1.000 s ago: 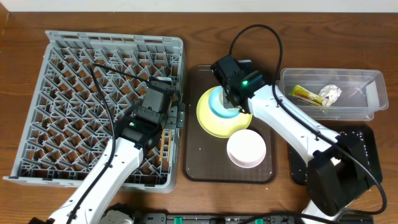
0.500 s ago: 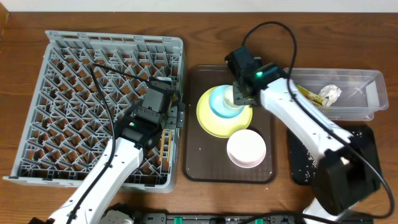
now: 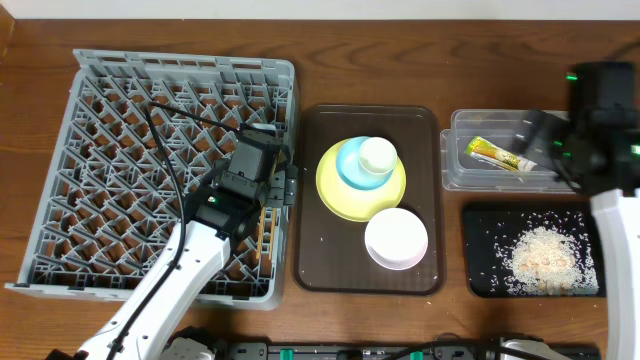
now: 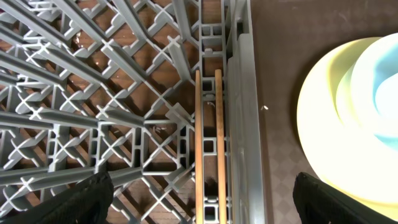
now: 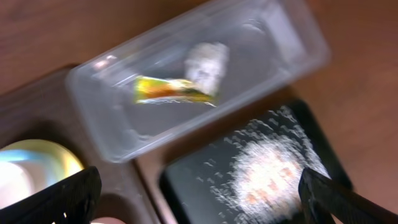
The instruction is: Sort waste into correct bins and load items into the dishwasher
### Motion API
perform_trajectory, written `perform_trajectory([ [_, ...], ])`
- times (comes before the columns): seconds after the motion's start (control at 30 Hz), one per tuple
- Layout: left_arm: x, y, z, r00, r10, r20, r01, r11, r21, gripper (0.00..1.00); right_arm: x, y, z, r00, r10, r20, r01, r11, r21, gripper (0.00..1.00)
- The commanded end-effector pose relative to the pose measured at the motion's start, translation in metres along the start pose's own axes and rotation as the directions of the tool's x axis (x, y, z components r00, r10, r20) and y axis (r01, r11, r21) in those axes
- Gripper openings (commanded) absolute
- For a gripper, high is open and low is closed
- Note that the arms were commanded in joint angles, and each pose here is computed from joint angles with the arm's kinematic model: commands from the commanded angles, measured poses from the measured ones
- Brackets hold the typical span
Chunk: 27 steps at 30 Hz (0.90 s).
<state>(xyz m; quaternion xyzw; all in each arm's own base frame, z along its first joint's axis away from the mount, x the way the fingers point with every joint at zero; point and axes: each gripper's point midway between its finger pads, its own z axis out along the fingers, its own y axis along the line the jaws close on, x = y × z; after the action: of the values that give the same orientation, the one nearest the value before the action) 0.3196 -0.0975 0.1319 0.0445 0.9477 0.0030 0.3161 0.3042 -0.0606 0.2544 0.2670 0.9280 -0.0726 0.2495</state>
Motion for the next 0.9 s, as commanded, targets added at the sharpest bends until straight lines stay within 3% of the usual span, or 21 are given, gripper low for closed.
perform_trajectory([
  [0.0, -0.004, 0.003, -0.002, 1.000, 0.004, 0.014, -0.004, 1.000, -0.012, 0.93, -0.005, -0.025, 0.001, 0.998, 0.056, -0.002, -0.056, 0.997, 0.047, 0.99],
  [0.5, -0.011, -0.006, -0.003, 0.999, -0.019, 0.037, 0.018, 0.999, 0.040, 0.98, -0.007, -0.038, 0.003, 0.996, 0.095, -0.004, -0.094, 0.993, 0.070, 0.99],
  [0.63, -0.014, -0.052, -0.016, 0.999, -0.029, 0.016, 0.023, 0.952, 0.304, 1.00, -0.007, -0.038, 0.003, 0.996, 0.095, -0.004, -0.094, 0.993, 0.070, 0.99],
  [0.67, -0.019, -0.062, -0.022, 0.999, -0.031, 0.020, 0.022, 0.932, 0.361, 0.95, -0.007, -0.038, 0.003, 0.996, 0.095, -0.004, -0.094, 0.993, 0.070, 0.99],
  [0.87, -0.055, -0.082, -0.071, 0.997, -0.074, 0.020, 0.059, 0.905, 0.422, 0.85, -0.007, -0.038, 0.003, 0.996, 0.095, -0.004, -0.094, 0.993, 0.070, 0.99],
])
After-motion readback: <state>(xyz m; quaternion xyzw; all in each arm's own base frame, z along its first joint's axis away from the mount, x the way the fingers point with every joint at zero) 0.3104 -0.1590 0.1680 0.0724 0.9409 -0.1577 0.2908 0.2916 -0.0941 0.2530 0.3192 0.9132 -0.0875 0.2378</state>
